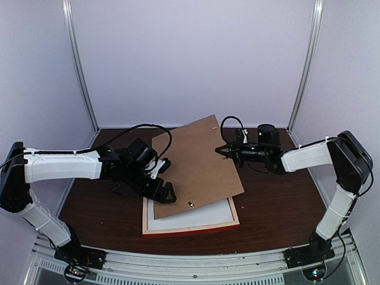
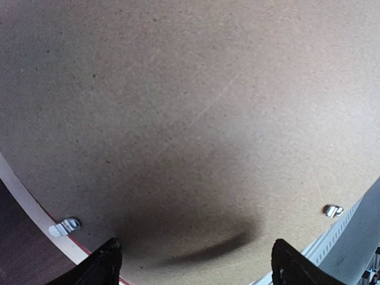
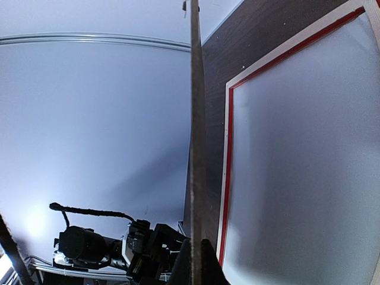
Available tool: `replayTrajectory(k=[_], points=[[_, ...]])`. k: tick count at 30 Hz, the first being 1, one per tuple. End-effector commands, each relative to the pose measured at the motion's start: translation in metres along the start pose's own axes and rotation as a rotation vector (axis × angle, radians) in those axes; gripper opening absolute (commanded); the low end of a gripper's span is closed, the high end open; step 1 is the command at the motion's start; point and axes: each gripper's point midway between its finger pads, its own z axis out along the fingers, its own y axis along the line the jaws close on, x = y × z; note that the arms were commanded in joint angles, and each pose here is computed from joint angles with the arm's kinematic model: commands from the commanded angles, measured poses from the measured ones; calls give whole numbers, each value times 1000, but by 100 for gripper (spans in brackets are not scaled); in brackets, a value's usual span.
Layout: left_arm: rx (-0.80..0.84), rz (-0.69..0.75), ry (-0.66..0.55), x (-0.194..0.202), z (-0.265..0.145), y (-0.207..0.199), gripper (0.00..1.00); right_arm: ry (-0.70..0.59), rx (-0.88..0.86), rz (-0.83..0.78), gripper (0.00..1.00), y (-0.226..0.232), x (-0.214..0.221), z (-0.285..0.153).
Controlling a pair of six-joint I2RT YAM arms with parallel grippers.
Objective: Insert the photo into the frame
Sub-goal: Pass from the right arm to the left
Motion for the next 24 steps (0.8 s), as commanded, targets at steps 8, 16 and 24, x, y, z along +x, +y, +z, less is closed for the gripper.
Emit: replayTrajectory(k=[8,16,24], points=[[-69,52,-197,-46,-61,-2,89,-11,-202,-22,0,39,-9,-1],[-93,-19,-215,-67,-84,29,89,1,-242,3,0,42,-9,0],[-45,-27,-148,-58,-71,28,86,2,-248,-4,0,47,-10,0]])
